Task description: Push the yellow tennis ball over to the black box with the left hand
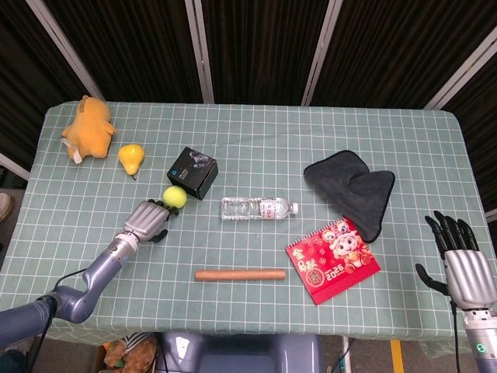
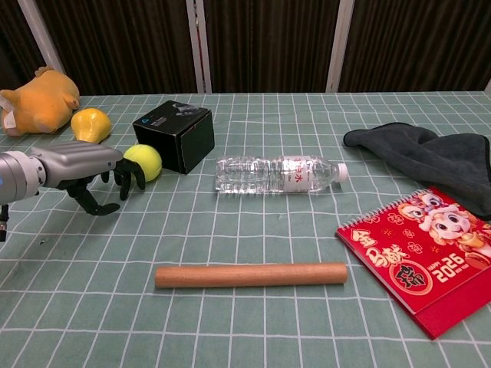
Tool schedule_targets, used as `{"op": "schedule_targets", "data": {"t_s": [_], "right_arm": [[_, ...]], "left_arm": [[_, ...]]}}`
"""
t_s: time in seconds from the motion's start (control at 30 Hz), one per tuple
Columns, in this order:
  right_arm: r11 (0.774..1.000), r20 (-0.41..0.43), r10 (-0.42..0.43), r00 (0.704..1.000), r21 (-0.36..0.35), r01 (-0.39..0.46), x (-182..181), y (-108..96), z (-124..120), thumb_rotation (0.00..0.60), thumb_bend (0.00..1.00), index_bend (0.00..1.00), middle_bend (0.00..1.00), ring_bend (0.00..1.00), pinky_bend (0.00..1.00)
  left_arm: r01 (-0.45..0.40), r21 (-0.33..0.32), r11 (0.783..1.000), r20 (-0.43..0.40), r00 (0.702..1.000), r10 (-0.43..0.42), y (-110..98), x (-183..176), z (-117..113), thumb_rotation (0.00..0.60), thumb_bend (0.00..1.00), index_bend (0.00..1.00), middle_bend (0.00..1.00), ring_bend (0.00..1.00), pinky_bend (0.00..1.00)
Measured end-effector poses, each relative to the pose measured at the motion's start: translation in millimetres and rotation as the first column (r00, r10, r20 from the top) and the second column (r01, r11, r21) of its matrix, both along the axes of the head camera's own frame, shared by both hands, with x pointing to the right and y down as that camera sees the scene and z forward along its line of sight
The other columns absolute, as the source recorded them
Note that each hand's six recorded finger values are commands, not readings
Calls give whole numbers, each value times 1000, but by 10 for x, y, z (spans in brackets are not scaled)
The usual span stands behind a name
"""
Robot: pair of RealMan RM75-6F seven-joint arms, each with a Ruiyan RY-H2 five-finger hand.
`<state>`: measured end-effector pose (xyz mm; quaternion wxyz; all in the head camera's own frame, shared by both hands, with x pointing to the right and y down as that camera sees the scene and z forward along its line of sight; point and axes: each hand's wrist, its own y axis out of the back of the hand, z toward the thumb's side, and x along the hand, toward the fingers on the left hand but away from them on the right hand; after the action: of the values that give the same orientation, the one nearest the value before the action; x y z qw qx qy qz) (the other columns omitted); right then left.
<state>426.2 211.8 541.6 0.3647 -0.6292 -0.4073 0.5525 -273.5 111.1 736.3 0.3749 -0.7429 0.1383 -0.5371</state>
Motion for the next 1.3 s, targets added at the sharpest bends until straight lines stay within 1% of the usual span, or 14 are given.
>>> {"op": "schedule_targets", "data": {"t_s": [0.13, 0.2, 0.27, 0.5, 0.67, 0.83, 0.93, 1.0, 1.13, 1.23, 1.3], "right_arm": [[1000, -2, 1, 1000, -5, -1, 1, 19, 13, 600, 356, 0, 0, 0, 0], [1000, -3, 1, 1000, -7, -1, 1, 28, 20, 600, 356, 0, 0, 0, 0], [1000, 0, -1, 1000, -10, 1, -5, 31, 25, 600, 355, 0, 0, 0, 0], [1000, -1, -5, 1000, -10, 5, -11, 25, 24, 600, 355, 0, 0, 0, 0], [1000, -4, -5, 1000, -13, 5, -15, 28, 28, 600, 355, 0, 0, 0, 0], [1000, -1, -6, 1000, -16, 6, -23, 19, 27, 600, 355, 0, 0, 0, 0], [1000, 3, -7, 1000, -17, 7, -24, 17, 22, 600, 356, 0, 0, 0, 0], [1000, 5, -6, 1000, -17, 6, -23, 12, 21, 600, 356, 0, 0, 0, 0], [1000, 7, -9, 1000, -20, 9, -25, 13, 22, 600, 356, 0, 0, 0, 0], [1000, 3, -13, 1000, -25, 13, -26, 34, 27, 600, 356, 0, 0, 0, 0], [999, -5, -17, 1000, -29, 16, -25, 60, 33, 600, 356, 0, 0, 0, 0]], "left_arm": [[1, 11, 1000, -10, 1000, -1, -91, 32, 7, 600, 380, 234, 321, 170, 134], [-6, 22, 1000, -9, 1000, 6, -119, 39, 13, 600, 375, 206, 267, 114, 120], [-8, 30, 1000, -7, 1000, 9, -140, 44, 26, 600, 371, 191, 228, 83, 103], [-9, 39, 999, -5, 1000, 9, -209, 72, 68, 600, 347, 180, 194, 58, 77], [-19, 55, 998, -1, 1000, 19, -268, 108, 77, 600, 346, 179, 154, 1, 1], [-29, 81, 996, 3, 1000, 29, -310, 140, 76, 600, 336, 167, 114, 0, 0], [-36, 106, 994, 5, 999, 36, -321, 152, 63, 600, 312, 136, 98, 0, 0], [-40, 109, 993, 2, 999, 40, -300, 156, 53, 600, 292, 115, 91, 0, 0], [-51, 90, 995, -3, 999, 52, -211, 134, 18, 600, 226, 84, 93, 0, 0], [-58, 70, 996, -8, 998, 58, -100, 78, -46, 600, 175, 77, 96, 0, 0], [-57, 56, 997, -12, 998, 58, 12, 8, -117, 600, 148, 72, 97, 0, 0]]}}
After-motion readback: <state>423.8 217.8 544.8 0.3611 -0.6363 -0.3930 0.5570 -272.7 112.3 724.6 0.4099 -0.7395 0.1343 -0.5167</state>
